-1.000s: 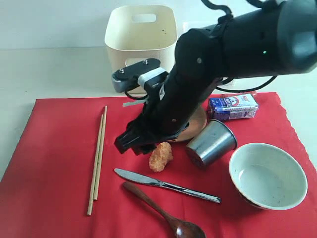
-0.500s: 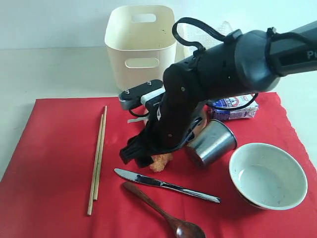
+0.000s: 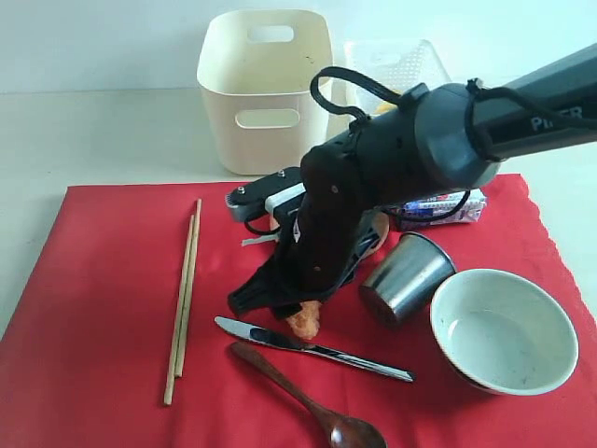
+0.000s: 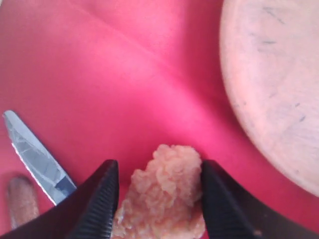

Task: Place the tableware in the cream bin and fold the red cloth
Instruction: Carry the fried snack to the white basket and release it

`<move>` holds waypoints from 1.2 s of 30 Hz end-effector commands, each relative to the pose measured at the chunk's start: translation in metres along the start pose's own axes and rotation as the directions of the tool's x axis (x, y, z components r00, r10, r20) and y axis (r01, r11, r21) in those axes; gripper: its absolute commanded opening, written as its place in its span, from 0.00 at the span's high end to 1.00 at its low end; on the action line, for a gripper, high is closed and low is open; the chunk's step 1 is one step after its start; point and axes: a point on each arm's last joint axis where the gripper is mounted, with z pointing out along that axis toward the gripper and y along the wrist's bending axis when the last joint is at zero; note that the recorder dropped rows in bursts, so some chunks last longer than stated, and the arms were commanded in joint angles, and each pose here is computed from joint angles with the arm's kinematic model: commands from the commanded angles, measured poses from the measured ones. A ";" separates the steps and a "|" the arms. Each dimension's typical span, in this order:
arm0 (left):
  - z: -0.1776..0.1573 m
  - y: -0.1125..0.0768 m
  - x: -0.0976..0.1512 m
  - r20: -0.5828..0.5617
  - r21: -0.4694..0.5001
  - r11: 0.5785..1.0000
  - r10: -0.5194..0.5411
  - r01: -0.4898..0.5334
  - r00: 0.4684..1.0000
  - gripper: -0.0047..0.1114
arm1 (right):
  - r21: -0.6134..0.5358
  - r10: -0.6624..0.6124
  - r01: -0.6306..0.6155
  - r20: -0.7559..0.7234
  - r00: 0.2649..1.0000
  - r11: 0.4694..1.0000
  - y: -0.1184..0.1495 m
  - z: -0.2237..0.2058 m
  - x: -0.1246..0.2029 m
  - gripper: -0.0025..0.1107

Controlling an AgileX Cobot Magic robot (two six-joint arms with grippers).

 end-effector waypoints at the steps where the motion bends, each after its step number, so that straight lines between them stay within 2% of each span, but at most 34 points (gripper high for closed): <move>1: 0.000 0.000 0.001 0.006 0.007 1.000 -0.004 0.004 1.000 0.94 | -0.030 0.021 -0.019 0.059 0.998 0.999 0.004 -0.020 -0.005 0.97; 10: 0.000 0.000 0.001 0.006 0.007 1.000 -0.004 0.004 1.000 0.94 | -0.059 0.002 0.012 0.233 0.972 0.998 0.008 -0.065 -0.017 0.98; 16: 0.000 0.000 0.001 0.006 0.007 1.000 -0.004 0.004 1.000 0.94 | 0.020 -0.117 0.117 0.331 0.936 0.993 0.002 -0.082 -0.023 0.98; 19: 0.000 0.000 0.001 0.006 0.007 1.000 -0.004 0.004 1.000 0.94 | 0.042 -0.115 0.107 0.363 0.925 0.993 -0.010 -0.086 -0.028 0.98; 26: 0.000 0.000 0.001 0.006 0.007 1.000 -0.004 0.004 1.000 0.94 | 0.074 -0.003 -0.034 0.448 0.894 0.997 -0.066 -0.093 -0.042 0.98; 31: 0.000 0.000 0.001 0.006 0.007 1.000 -0.004 0.004 1.000 0.94 | 0.095 0.065 -0.136 0.530 0.845 0.986 -0.110 -0.101 -0.048 0.98; 33: 0.000 0.000 0.001 0.006 0.007 1.000 -0.004 0.004 1.000 0.94 | 0.100 0.095 -0.190 0.593 0.800 0.977 -0.133 -0.106 -0.051 0.98; 35: 0.000 0.000 0.001 0.006 0.007 1.000 -0.004 0.004 1.000 0.94 | 0.095 0.111 -0.238 0.682 0.723 0.967 -0.156 -0.112 -0.056 0.98; 36: 0.000 0.000 0.001 0.006 0.007 1.000 -0.004 0.004 1.000 0.94 | 0.089 0.115 -0.270 0.745 0.657 0.959 -0.172 -0.115 -0.060 0.98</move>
